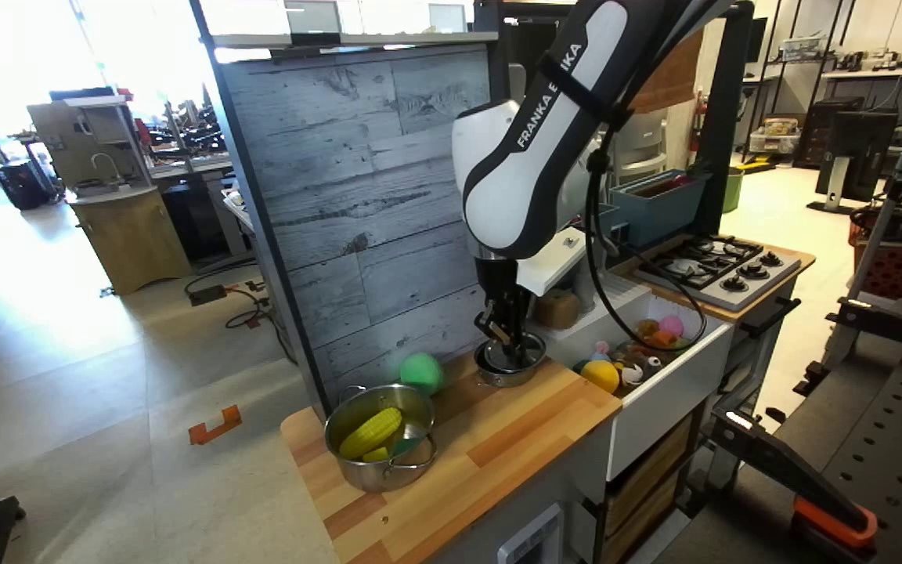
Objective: Put the lid on the right pot
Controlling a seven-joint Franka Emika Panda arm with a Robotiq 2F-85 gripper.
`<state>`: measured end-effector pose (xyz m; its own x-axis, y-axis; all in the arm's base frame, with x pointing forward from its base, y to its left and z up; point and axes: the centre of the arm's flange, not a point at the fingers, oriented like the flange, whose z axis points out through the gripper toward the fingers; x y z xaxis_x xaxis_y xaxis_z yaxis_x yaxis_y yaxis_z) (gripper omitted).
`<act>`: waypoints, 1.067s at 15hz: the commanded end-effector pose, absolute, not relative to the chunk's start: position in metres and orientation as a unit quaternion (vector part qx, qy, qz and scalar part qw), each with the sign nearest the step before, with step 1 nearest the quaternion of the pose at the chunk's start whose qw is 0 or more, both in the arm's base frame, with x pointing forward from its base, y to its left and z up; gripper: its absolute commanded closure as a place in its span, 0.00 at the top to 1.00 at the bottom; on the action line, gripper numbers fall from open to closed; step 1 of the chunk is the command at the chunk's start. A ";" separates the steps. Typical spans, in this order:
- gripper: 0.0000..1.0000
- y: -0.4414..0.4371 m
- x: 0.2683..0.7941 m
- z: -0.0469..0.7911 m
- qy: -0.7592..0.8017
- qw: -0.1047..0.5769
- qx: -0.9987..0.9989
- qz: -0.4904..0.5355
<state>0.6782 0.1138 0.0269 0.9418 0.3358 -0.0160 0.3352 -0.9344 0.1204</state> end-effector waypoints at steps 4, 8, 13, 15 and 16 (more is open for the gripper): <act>0.05 0.131 0.676 0.031 0.193 0.036 0.981 0.011; 0.05 0.141 0.673 0.028 0.202 0.032 0.979 0.009; 0.05 0.141 0.676 0.027 0.203 0.032 0.979 0.003; 0.32 0.141 0.676 0.028 0.204 0.030 0.978 0.003; 0.47 0.141 0.676 0.028 0.204 0.028 0.979 0.001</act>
<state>0.6720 0.1372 0.0268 0.9250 0.3797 -0.0130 0.3794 -0.9215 0.0829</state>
